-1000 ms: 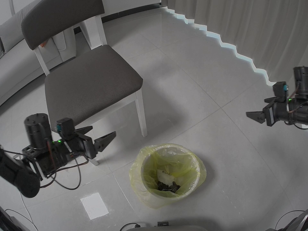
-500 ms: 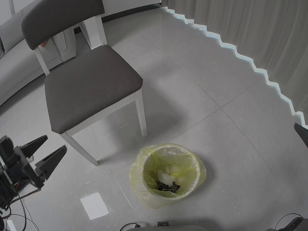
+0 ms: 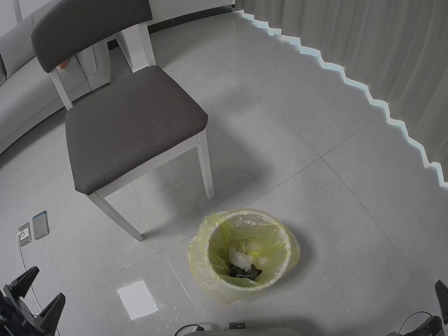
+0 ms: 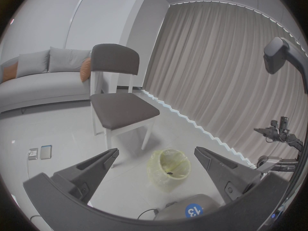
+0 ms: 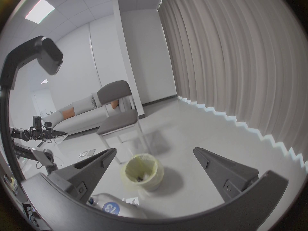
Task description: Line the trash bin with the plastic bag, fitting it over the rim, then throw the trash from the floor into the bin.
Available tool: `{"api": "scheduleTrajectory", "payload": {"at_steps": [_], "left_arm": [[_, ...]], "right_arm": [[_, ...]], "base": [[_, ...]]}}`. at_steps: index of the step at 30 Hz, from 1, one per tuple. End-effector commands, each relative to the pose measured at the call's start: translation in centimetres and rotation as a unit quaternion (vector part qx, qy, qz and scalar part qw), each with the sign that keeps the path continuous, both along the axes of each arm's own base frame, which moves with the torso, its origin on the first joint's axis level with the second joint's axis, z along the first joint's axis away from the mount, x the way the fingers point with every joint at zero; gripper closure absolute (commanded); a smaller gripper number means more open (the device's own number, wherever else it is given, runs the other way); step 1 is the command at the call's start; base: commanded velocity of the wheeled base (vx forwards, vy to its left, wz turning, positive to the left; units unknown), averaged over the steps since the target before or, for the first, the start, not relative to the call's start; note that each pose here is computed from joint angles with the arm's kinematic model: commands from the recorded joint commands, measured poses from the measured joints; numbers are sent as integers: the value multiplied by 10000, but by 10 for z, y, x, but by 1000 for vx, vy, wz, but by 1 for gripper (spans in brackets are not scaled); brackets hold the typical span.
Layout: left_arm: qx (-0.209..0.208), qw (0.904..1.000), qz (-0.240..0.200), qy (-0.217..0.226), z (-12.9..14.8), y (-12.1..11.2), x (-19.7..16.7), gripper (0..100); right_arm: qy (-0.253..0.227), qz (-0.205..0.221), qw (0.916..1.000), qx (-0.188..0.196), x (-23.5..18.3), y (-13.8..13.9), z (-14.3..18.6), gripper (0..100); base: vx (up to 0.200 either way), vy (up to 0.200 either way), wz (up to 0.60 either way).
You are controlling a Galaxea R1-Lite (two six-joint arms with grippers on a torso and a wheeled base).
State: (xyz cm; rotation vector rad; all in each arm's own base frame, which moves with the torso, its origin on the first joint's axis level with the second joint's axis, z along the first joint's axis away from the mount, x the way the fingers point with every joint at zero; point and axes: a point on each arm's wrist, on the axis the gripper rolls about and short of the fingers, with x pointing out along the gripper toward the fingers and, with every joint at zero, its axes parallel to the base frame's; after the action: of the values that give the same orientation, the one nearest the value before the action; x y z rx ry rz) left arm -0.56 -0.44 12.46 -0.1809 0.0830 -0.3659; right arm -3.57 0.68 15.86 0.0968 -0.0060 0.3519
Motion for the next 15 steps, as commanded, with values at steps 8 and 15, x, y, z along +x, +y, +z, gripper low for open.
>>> {"api": "scheduleTrajectory", "payload": {"at_steps": [8, 15], "left_arm": [[159, 9906, 1356, -49, -41, 6, -10, 0], [532, 9861, 1571, -117, -42, 7, -9, 0]], "right_arm": [[-218, -37, 9998, -2, 4, 1, -60, 0], [-270, -952, 9951, -46, 13, -3, -75, 0]], "base": [[0, 0, 0], [0, 0, 0]]}}
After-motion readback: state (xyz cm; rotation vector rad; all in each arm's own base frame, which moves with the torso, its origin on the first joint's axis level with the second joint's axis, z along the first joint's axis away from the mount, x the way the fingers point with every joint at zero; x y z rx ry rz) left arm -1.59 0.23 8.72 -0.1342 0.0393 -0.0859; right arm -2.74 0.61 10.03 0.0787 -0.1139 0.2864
